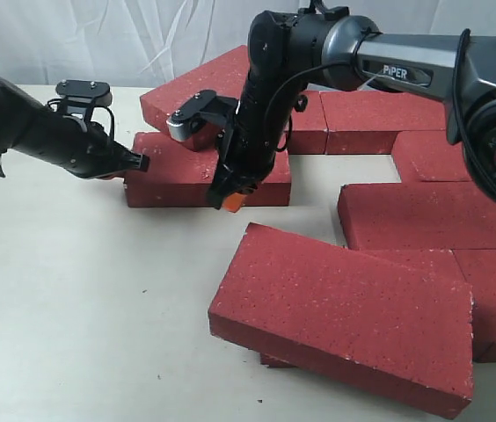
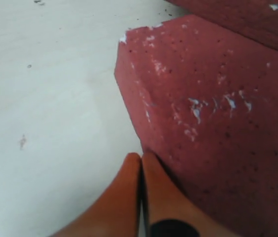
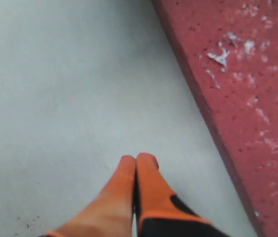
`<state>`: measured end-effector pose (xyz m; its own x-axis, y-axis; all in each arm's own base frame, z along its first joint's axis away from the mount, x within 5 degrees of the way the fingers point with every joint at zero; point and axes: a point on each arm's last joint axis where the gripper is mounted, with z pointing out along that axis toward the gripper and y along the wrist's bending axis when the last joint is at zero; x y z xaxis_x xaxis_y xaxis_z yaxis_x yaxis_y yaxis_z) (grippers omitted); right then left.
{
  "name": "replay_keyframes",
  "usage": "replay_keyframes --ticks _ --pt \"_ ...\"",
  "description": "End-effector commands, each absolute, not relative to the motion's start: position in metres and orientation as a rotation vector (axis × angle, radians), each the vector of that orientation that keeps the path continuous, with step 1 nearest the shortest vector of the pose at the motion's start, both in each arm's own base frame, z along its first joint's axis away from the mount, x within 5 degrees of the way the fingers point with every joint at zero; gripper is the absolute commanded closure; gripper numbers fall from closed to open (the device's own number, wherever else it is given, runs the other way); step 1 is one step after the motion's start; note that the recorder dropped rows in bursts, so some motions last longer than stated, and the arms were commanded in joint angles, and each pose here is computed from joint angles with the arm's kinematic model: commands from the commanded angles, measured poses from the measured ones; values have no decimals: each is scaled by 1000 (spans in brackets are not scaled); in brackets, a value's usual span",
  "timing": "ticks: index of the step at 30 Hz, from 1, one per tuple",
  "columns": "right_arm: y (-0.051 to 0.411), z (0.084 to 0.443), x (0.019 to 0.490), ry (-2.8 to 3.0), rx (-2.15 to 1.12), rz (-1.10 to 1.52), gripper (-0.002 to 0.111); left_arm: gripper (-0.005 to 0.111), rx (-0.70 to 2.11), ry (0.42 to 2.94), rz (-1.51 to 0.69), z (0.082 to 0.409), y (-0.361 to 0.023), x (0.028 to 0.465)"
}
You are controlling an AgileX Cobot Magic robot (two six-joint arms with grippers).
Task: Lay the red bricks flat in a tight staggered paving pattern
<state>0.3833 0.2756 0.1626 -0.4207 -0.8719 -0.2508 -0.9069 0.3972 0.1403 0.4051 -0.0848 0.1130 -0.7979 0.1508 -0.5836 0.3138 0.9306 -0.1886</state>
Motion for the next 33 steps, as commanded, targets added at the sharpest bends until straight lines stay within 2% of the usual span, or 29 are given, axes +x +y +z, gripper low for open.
replay_keyframes --ticks 1,16,25,33 --pt "273 164 386 2502 -1594 358 109 107 344 2499 -381 107 -98 407" --pt "256 162 398 2531 -1561 72 109 107 395 2506 -416 98 -117 410" --pt "231 165 404 2654 -1507 130 109 107 430 2497 -450 101 -130 409" --pt "188 206 412 2703 -1268 345 109 107 427 2496 -447 100 -131 409"
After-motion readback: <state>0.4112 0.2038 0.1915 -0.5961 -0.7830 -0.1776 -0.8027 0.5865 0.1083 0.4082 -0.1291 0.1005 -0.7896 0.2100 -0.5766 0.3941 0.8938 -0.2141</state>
